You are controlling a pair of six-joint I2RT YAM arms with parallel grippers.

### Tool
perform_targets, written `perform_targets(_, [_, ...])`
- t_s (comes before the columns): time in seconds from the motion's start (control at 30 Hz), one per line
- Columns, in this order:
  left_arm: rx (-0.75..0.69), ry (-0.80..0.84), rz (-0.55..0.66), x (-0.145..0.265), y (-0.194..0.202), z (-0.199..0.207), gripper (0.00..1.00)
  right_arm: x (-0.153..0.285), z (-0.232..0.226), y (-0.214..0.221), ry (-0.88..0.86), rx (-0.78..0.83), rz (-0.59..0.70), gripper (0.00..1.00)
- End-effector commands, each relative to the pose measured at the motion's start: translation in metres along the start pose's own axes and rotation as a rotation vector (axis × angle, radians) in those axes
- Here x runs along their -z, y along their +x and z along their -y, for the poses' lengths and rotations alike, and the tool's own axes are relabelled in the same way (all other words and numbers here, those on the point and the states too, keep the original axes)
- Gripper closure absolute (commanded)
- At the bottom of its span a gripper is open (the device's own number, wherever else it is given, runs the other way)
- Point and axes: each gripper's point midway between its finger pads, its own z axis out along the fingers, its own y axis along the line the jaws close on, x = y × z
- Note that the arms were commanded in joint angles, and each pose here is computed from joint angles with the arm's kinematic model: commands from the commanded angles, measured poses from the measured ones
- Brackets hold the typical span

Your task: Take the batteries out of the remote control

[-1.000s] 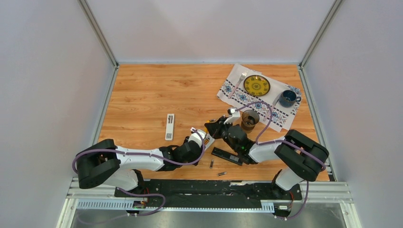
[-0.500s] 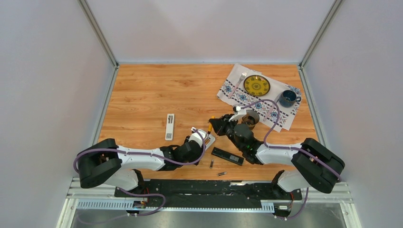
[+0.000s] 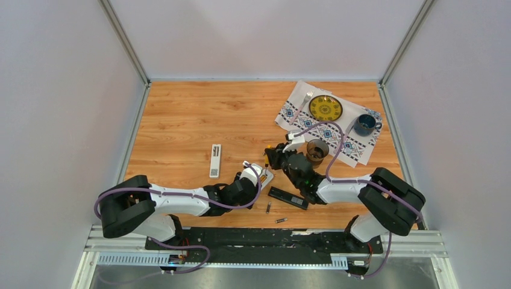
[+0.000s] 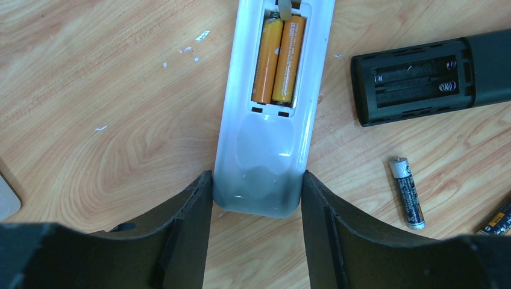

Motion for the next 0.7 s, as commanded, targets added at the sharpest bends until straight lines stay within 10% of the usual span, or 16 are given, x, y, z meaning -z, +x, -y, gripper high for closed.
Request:
perform_targets(0.0, [-0.025,0.008,-0.179,0.003,0.052,-0.006,1.00,-0.010,-0.006,-0.011,0.023,0.055,0.060,1.00])
perform_targets(0.67, [-0.029,0.012,-0.190,0.001,0.053,-0.005,1.00,0.003,-0.027,-0.012,0.092,0.239,0.177,1.00])
